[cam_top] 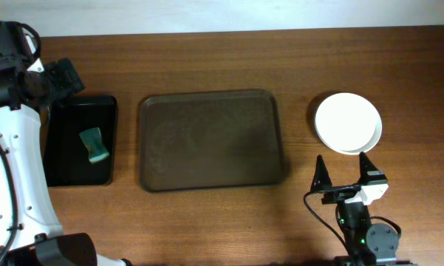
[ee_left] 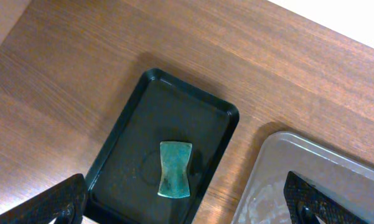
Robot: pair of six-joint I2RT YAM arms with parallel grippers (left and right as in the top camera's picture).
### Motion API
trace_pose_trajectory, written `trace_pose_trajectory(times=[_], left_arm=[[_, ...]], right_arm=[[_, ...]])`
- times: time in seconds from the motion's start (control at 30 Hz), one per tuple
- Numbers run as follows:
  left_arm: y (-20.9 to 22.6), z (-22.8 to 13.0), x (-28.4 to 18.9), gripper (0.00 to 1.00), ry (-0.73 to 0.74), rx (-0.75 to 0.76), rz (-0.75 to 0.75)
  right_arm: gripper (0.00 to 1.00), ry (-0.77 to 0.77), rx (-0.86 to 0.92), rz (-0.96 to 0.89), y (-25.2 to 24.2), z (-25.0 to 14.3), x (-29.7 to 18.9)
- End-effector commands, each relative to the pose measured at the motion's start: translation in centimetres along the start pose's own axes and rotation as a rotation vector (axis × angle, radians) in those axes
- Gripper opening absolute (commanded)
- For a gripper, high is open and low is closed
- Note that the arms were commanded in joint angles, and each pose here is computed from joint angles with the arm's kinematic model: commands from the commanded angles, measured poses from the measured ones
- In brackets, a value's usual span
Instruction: Clean dirty plates on tray and stack at the side
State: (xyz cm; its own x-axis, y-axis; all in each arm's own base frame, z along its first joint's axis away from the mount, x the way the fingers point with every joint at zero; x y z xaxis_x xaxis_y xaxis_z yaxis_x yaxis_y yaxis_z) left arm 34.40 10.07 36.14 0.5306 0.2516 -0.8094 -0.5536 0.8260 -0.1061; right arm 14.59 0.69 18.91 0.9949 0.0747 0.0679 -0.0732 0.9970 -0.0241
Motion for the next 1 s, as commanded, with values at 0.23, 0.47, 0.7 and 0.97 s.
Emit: trace_pose_trajectory(times=[0.23, 0.47, 0.7, 0.97], left_arm=[[-0.1, 0.0, 0.1, 0.99, 0.001, -0.002, -0.004], [-0.1, 0.0, 0.1, 0.99, 0.001, -0.002, -0.005], [-0.3, -1.7, -7.9, 0.99, -0.149, 0.029, -0.07], [0.9, -9.4, -8.2, 0.99, -0.418, 0.114, -0.313]], right_arm=[[0.98, 0.141, 0.002, 0.025, 0.2, -2.5, -0.1], [0.98, 0.141, 0.002, 0.025, 0.2, -2.5, -0.1], [0.98, 0.141, 0.002, 0.025, 0.2, -2.5, -0.1], [0.98, 0.141, 0.002, 0.025, 0.2, -2.5, -0.1]])
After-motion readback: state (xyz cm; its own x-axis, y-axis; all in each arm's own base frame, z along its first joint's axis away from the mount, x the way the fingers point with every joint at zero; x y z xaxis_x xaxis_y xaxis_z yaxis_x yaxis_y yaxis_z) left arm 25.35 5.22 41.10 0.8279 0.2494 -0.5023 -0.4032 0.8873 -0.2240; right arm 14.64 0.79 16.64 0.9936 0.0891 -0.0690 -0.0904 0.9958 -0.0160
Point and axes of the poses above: each gripper's point midway between its finger pads, its own x axis out along the fingers, its own y axis along the line the jaws close on, z = x × y, the point moved 10 cm from there along -x, back along the fingers, and after that the axes turned 8 degrees about -x, right-handed, at the moved point
